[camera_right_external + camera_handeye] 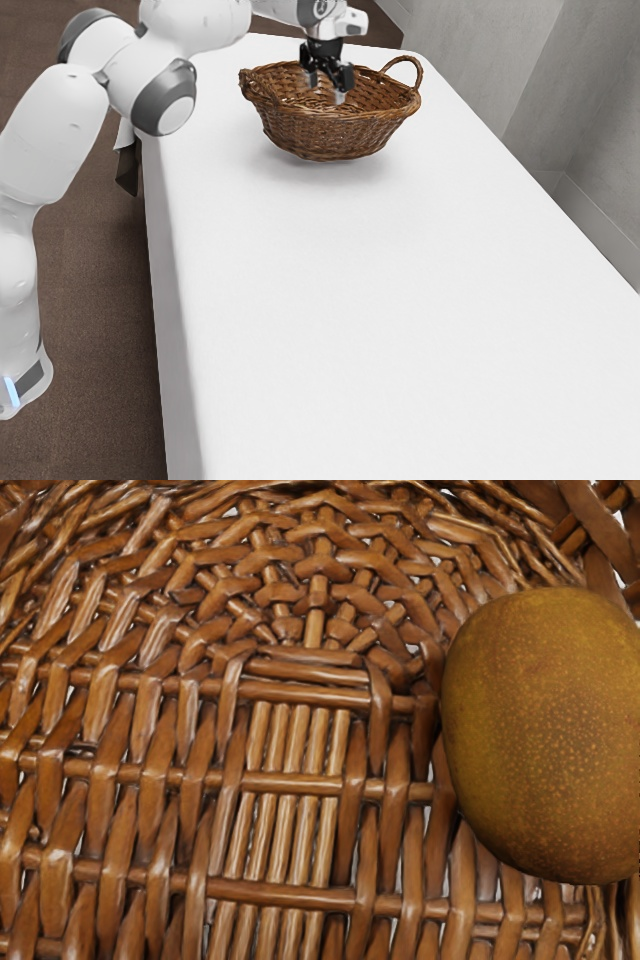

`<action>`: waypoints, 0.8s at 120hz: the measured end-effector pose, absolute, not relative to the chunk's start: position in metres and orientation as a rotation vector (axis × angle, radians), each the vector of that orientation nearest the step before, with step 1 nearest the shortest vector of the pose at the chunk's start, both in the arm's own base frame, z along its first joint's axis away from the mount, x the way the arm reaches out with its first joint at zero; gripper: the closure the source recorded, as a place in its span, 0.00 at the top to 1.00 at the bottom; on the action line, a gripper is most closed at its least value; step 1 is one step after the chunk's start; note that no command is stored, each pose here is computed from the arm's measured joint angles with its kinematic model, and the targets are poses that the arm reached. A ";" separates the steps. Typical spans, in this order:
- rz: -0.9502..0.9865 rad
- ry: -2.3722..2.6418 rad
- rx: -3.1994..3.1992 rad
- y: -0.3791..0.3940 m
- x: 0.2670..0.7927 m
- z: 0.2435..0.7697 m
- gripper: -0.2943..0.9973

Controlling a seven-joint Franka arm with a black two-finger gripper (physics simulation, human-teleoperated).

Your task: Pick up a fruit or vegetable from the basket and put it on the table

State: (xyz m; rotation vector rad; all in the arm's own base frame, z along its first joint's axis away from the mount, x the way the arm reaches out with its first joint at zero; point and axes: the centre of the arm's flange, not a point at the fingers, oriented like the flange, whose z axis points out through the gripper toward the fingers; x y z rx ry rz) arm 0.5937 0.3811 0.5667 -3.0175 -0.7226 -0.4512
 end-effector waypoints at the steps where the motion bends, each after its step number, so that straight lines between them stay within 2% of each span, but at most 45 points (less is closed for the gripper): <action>1: -0.455 -0.720 -3.017 0.381 0.594 0.566 0.77; 50: -0.649 -0.587 -3.016 0.370 0.632 0.551 0.77; 96: -0.684 -0.552 -3.082 0.361 0.650 0.518 0.77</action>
